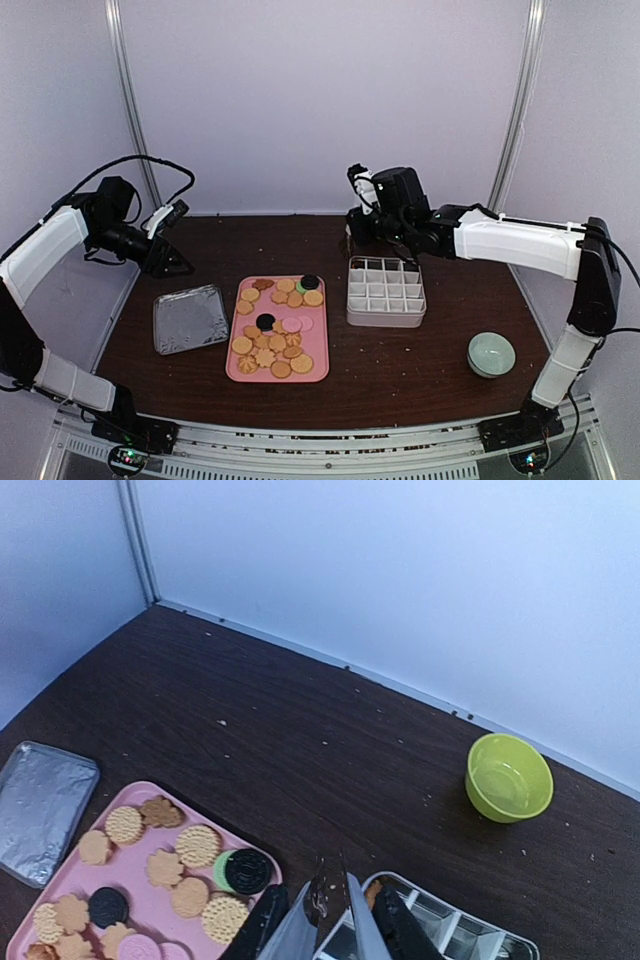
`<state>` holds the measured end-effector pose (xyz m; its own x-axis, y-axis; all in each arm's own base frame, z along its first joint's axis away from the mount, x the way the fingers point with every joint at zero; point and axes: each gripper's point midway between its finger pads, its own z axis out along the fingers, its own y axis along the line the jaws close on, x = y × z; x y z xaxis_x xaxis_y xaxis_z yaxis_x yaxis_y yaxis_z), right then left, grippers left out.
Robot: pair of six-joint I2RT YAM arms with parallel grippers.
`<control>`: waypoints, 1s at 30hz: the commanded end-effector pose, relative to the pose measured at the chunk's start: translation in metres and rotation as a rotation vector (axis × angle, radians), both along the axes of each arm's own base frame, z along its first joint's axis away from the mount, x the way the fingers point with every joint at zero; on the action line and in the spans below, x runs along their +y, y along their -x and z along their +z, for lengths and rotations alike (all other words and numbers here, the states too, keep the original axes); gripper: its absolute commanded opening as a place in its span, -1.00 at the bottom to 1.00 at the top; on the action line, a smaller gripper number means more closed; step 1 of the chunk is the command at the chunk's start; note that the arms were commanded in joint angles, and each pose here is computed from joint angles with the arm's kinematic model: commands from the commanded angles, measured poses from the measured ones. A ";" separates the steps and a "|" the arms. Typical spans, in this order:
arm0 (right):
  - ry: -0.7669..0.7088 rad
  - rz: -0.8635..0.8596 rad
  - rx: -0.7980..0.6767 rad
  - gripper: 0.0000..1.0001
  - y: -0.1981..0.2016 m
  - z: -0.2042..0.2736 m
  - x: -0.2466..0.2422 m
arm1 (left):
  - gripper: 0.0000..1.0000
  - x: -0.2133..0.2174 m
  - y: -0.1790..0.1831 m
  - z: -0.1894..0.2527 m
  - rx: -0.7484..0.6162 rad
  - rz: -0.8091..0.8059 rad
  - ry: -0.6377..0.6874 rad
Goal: Pack the cookies
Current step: Place the fake cookies in the empty pocket of the box, then pick up the fake cookies from the plate.
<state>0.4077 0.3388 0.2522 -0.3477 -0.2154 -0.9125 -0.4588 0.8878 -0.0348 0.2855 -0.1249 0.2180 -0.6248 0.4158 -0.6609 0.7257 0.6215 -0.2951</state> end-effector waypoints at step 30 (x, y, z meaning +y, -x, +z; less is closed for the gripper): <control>-0.092 0.266 0.041 -0.28 0.044 -0.036 0.175 | 0.37 0.002 0.014 0.003 -0.015 -0.027 -0.002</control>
